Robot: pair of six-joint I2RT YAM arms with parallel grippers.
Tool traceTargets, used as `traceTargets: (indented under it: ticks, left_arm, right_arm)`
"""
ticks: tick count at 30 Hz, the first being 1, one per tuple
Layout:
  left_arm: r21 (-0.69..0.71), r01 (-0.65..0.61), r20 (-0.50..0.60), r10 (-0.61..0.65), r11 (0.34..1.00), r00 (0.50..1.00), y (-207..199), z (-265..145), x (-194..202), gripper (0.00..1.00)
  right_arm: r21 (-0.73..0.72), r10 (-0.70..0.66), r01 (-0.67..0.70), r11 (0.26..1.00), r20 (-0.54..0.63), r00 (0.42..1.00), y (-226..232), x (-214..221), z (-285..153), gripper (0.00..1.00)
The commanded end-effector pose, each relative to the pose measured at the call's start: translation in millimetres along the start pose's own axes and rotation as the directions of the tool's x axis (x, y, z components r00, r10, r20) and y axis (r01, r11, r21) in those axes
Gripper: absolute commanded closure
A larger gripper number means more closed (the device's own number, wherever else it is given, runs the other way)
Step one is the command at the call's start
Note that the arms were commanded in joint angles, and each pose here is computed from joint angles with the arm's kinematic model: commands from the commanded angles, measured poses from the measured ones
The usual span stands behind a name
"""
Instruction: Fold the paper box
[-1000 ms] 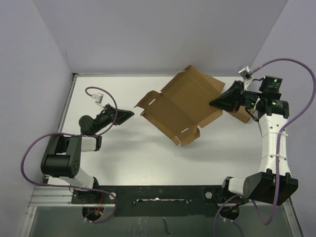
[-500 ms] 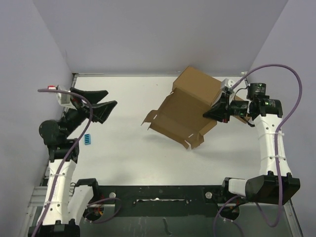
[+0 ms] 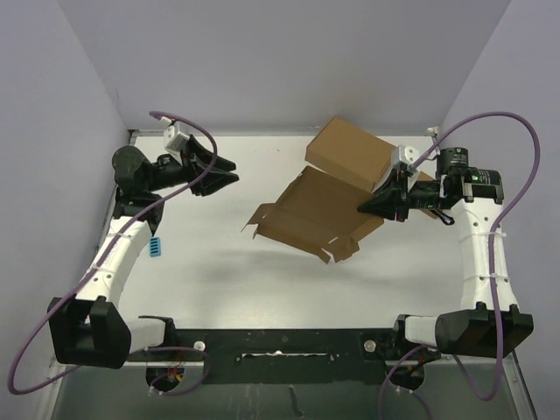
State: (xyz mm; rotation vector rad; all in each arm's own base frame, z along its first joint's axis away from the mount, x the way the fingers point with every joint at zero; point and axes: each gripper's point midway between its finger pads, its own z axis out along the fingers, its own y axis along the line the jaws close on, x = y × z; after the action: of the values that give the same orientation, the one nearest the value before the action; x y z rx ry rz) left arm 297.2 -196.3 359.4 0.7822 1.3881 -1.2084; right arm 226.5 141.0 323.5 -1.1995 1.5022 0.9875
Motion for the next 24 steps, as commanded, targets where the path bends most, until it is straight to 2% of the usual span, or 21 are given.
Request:
traceTargets:
  ticks: [1,5,10,24]
  left_arm:
    - [0.163,-0.219,-0.002,0.222,0.962,0.975,-12,20,-8,0.63]
    - [0.250,-0.226,-0.012,0.237,0.941,0.971,-5,31,1,0.63]
    - [0.406,-0.262,-0.016,0.294,0.876,0.956,-13,37,19,0.67]
    - [0.522,-0.223,-0.055,0.293,0.823,0.955,-27,42,63,0.68]
  right_arm:
    - [-0.064,-0.047,0.052,0.997,0.076,0.996,9,-18,5,1.00]
    - [-0.098,-0.056,0.064,0.993,0.076,0.995,12,-17,11,1.00]
    - [-0.124,-0.069,0.080,0.989,0.088,0.994,12,-20,13,1.00]
    - [-0.154,-0.083,0.099,0.983,0.106,0.991,15,-26,17,1.00]
